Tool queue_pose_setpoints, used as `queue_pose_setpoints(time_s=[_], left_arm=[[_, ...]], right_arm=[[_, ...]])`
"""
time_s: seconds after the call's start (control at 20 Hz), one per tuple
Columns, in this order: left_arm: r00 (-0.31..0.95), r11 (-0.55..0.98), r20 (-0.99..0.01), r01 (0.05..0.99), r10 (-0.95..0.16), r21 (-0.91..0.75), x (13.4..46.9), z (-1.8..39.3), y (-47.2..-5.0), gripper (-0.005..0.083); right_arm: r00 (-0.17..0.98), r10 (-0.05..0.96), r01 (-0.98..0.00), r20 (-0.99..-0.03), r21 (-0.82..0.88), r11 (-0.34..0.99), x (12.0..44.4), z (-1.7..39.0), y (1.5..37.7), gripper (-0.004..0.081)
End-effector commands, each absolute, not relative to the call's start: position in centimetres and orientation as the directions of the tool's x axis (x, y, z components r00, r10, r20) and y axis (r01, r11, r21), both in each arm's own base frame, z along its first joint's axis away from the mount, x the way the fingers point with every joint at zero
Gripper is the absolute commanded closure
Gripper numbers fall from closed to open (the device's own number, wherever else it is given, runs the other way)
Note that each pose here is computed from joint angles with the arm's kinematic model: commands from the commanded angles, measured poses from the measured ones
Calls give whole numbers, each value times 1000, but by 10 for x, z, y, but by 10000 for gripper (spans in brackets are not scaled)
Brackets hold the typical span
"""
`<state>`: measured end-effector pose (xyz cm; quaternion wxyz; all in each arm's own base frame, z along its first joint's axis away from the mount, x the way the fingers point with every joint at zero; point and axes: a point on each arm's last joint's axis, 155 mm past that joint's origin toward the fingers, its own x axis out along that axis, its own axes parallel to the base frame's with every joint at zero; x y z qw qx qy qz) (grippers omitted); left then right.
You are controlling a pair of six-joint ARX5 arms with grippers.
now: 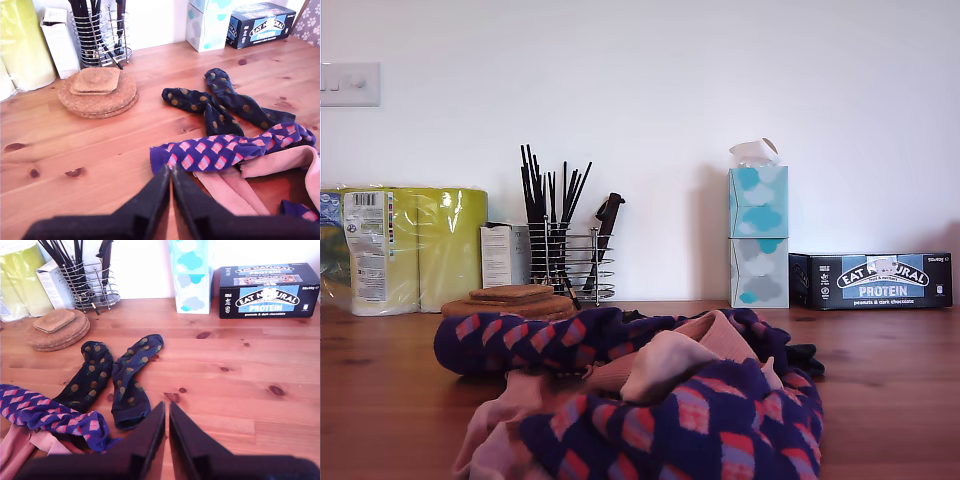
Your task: Pair up the socks based on colour and pattern, by placing each sock on top of its pair
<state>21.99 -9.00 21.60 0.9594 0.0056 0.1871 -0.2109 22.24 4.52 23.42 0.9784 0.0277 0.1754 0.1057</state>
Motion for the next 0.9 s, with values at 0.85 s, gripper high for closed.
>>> queue_pose_setpoints(time_s=[0.85], left_arm=[[475, 544, -311, 817, -823, -192, 228, 213, -221, 796]], right_arm=[[711, 601, -552, -366, 241, 799, 197, 226, 120, 783]])
